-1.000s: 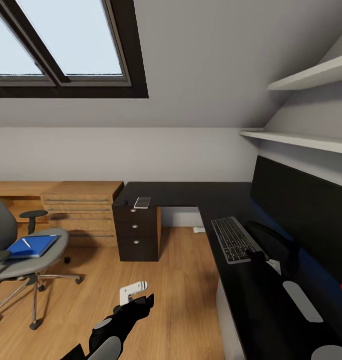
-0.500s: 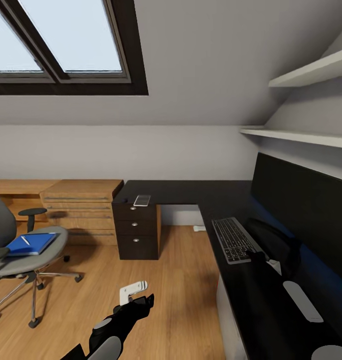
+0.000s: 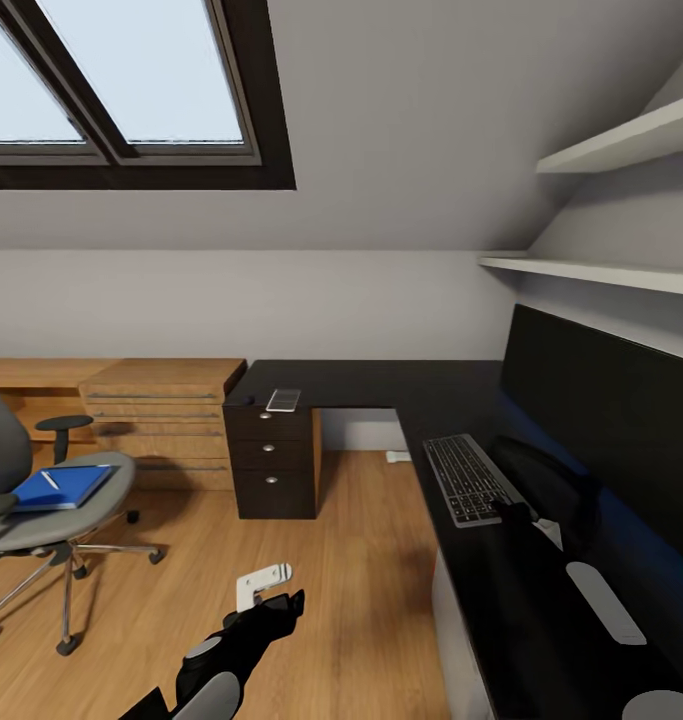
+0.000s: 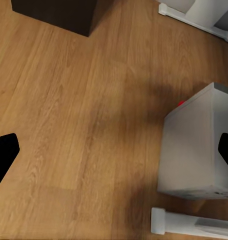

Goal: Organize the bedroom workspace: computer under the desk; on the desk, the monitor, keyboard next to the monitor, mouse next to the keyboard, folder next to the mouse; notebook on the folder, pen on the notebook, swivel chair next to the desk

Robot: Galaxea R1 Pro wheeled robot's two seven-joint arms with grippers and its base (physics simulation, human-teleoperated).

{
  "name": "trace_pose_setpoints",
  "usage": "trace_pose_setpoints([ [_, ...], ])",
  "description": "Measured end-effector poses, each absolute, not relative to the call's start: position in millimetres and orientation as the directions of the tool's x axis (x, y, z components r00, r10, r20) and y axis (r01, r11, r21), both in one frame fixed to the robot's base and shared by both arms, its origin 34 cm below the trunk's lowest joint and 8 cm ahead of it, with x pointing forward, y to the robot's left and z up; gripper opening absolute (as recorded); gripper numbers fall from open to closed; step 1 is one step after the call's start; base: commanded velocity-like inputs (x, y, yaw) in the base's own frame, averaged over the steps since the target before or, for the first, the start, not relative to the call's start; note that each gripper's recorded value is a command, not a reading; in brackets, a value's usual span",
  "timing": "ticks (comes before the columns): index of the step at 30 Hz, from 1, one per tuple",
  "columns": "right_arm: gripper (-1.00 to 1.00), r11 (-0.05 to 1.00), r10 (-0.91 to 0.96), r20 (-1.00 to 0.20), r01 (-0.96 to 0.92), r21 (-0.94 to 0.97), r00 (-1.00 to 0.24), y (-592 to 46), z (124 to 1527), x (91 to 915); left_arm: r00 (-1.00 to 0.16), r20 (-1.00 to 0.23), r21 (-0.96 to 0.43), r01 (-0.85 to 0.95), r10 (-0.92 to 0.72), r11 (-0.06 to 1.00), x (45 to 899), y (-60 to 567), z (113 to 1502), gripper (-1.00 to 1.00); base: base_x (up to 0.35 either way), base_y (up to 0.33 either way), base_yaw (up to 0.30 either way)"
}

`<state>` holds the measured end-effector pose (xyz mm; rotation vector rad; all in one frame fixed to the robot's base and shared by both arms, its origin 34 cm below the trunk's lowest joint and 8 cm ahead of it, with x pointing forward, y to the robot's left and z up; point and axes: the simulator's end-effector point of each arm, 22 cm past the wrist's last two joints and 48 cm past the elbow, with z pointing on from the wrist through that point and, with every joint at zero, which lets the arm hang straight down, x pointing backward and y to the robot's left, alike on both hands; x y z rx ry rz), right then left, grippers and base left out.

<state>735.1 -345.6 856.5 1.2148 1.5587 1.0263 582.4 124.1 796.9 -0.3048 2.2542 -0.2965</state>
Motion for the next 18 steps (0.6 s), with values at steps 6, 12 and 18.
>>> trace_pose_setpoints([
  [6,-1.00,0.182,0.979,-0.152,0.250,0.951,-0.133,-344.9,856.2,735.0,-0.635,-0.707,-0.307,-0.121,-0.311,0.944,581.9,124.7,794.8,1.00,0.000,-0.141,0.000],
  [12,-1.00,0.183,0.979,-0.153,0.251,0.951,-0.133,-345.0,856.0,735.0,-0.635,-0.708,-0.306,-0.121,-0.310,0.944,582.0,125.1,794.7,1.00,0.002,-0.042,0.000],
  [18,-1.00,0.183,0.979,-0.153,0.251,0.950,-0.134,-344.4,855.8,735.0,-0.634,-0.708,-0.304,-0.122,-0.310,0.945,582.1,125.9,794.6,1.00,0.010,-0.044,0.000],
])
